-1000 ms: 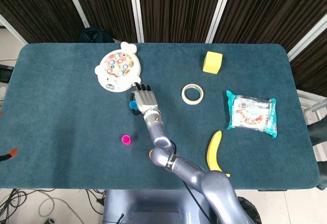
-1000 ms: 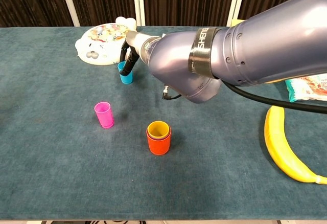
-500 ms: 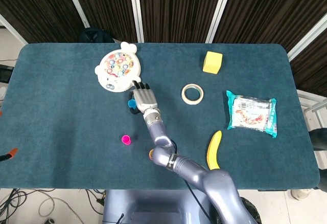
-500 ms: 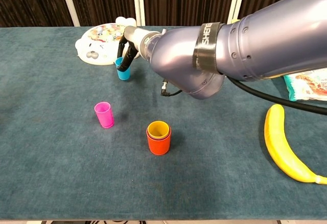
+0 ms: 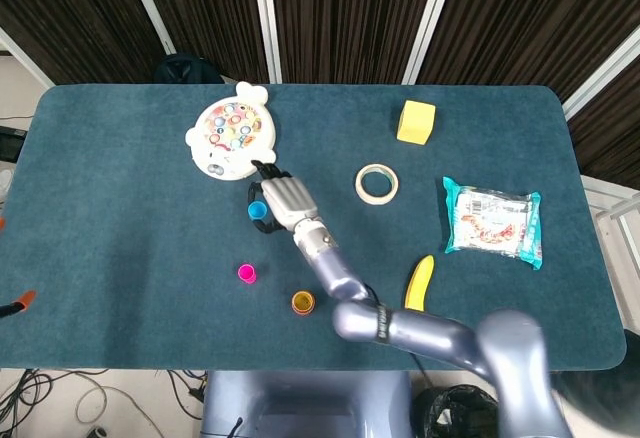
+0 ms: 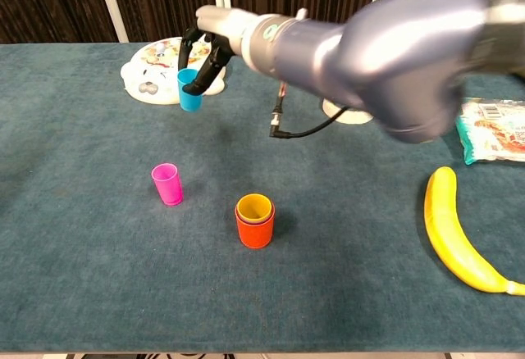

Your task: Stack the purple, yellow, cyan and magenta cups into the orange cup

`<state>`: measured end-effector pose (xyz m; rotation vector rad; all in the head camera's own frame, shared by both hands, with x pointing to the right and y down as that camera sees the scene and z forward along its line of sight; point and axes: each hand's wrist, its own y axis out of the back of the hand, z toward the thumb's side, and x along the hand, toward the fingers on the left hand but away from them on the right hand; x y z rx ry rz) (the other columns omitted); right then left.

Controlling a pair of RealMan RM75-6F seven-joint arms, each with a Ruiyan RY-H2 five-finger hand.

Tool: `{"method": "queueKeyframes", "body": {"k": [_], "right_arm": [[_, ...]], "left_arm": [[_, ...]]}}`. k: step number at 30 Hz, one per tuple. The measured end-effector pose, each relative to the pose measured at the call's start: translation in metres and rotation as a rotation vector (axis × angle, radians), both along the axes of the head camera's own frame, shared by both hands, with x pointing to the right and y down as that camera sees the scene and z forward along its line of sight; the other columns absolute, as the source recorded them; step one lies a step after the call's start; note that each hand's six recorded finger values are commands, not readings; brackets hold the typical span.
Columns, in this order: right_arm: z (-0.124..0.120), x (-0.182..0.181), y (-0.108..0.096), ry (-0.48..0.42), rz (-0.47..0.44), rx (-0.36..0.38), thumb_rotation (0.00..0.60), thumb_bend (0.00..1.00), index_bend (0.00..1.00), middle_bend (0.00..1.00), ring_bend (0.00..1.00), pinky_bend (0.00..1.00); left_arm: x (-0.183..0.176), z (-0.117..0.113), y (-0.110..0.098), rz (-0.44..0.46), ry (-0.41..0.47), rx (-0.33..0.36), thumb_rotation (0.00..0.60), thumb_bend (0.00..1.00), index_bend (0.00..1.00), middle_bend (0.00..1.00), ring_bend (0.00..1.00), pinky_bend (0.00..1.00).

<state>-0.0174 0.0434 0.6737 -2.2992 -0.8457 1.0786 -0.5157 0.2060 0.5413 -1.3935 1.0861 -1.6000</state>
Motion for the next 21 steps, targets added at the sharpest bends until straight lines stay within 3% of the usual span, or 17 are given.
{"method": "queueKeyframes", "body": {"k": [9,21], "right_arm": [[-0.067,0.071,0.036,-0.031,-0.099,0.009,0.600,0.41,0.51,0.00,0.05,0.49],[-0.082,0.119,0.073,-0.021,-0.141,-0.019,0.600,0.41,0.52,0.00,0.05,0.65]], "left_arm": [[0.003,0.001,0.001,0.008,-0.006,0.000,0.600,0.00,0.00,0.00,0.00,0.05],[0.004,0.003,0.002,0.013,-0.013,-0.004,0.600,0.00,0.00,0.00,0.00,0.05]]}}
